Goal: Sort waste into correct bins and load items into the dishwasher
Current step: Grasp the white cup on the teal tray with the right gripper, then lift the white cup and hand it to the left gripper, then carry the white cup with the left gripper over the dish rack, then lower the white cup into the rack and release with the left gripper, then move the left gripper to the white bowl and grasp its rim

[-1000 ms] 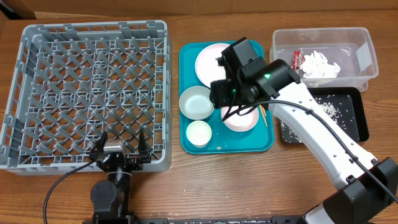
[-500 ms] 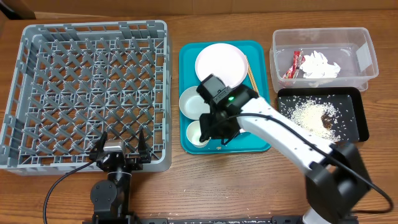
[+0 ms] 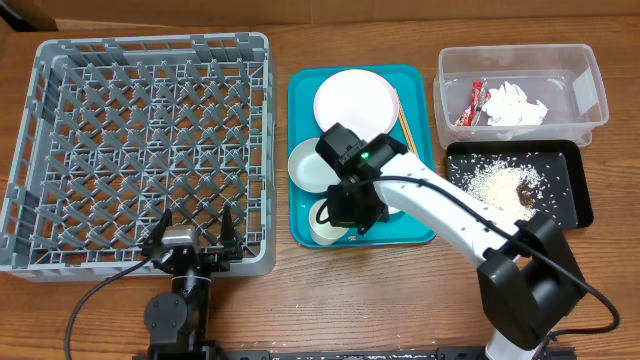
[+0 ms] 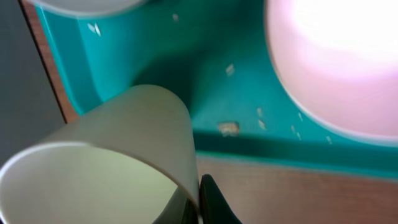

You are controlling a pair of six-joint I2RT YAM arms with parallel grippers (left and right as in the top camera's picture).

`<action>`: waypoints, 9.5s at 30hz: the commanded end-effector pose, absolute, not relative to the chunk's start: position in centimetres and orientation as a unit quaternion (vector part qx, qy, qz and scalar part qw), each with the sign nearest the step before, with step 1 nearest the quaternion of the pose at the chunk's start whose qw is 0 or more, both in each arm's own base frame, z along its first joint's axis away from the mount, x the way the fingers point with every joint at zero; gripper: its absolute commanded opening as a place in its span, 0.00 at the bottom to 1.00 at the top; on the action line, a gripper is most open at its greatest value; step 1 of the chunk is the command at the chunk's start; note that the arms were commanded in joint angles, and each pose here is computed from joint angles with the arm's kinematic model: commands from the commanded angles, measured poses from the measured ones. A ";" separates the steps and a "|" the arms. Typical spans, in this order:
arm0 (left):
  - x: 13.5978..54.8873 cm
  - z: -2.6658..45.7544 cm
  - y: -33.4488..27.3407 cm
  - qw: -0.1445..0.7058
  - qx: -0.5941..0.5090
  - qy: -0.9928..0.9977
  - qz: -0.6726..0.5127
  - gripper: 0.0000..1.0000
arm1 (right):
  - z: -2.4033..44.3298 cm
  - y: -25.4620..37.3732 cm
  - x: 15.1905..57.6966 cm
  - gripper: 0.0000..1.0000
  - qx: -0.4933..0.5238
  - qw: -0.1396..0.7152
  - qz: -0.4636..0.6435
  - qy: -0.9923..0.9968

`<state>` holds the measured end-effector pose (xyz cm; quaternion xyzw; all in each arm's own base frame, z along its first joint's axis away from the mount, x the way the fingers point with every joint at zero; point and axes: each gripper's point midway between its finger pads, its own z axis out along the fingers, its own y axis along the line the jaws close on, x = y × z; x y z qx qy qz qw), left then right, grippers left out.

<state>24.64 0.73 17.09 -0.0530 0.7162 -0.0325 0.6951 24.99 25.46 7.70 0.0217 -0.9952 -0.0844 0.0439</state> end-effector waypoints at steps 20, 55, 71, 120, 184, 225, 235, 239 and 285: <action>27.3 32.1 -13.2 0.329 -0.010 0.793 -0.512 1.00 | 27.7 23.0 31.3 0.04 0.002 -0.168 -0.338 -0.926; 32.1 25.3 -17.8 -0.125 -0.107 0.696 -0.699 1.00 | 26.7 29.5 29.5 0.04 0.100 -0.079 -0.564 -0.816; 32.1 25.4 -17.9 -0.123 -0.102 0.697 -0.699 0.86 | 23.6 28.7 30.2 0.04 0.090 -0.058 -0.602 -0.792; 35.3 36.1 -10.6 0.154 0.008 0.705 -0.692 0.17 | 22.7 20.1 38.0 0.66 0.039 -0.137 -0.636 -0.758; 27.7 31.2 -3.6 0.146 -0.223 0.957 -0.117 0.22 | 22.7 5.3 35.2 1.00 -0.119 -0.166 -0.104 -0.973; 24.6 10.9 -3.7 0.029 -0.313 0.947 0.068 0.27 | 22.5 5.3 34.9 1.00 -0.121 -0.159 -0.103 -0.974; 24.2 10.6 -3.9 0.020 -0.316 0.946 0.065 0.91 | 22.5 5.4 35.0 0.99 -0.121 -0.160 -0.105 -0.974; 24.2 10.7 -4.2 0.015 -0.309 0.949 0.054 0.85 | 22.5 5.4 35.1 1.00 -0.121 -0.163 -0.106 -0.974; 42.1 5.2 -18.2 0.123 0.280 0.950 -0.058 0.58 | 22.5 5.5 35.0 1.00 -0.120 -0.159 -0.109 -0.974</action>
